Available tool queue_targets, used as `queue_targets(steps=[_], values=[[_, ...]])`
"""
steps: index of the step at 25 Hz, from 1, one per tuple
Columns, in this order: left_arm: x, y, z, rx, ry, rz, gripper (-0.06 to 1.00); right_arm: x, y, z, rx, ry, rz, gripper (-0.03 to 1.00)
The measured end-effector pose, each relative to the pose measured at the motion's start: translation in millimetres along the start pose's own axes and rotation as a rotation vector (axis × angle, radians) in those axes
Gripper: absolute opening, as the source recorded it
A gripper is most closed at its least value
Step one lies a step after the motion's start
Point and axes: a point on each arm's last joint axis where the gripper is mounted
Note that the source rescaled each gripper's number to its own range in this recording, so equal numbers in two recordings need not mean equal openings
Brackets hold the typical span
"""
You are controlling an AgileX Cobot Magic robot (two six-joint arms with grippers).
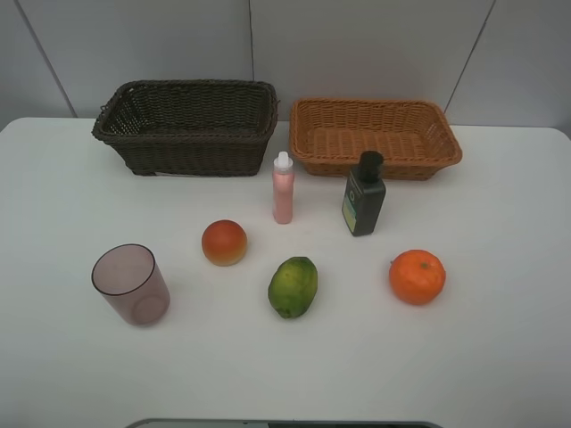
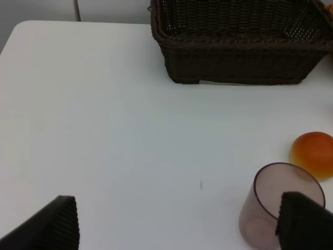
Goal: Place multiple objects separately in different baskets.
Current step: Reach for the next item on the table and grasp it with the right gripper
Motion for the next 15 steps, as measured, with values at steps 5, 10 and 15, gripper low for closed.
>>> queue_targets(steps=[5, 10, 15], values=[[0.0, 0.0, 0.0, 0.000, 0.000, 0.000, 0.98, 7.4, -33.0, -20.4, 0.068, 0.011, 0.006, 0.95], [0.0, 0.0, 0.0, 0.000, 0.000, 0.000, 0.98, 21.7, -79.7, -67.5, 0.218, 0.011, 0.034, 0.95], [0.0, 0.0, 0.0, 0.000, 0.000, 0.000, 0.98, 46.2, -106.9, -125.7, 0.382, -0.017, 0.118, 0.95]])
Point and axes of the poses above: a point on each arm's last joint axis where the gripper is mounted, z pointing back along that axis away from the gripper, x along the wrist's bending axis when the last joint is at zero, y = z × x, and after that the axes turned 14 degrees about -z, right-handed
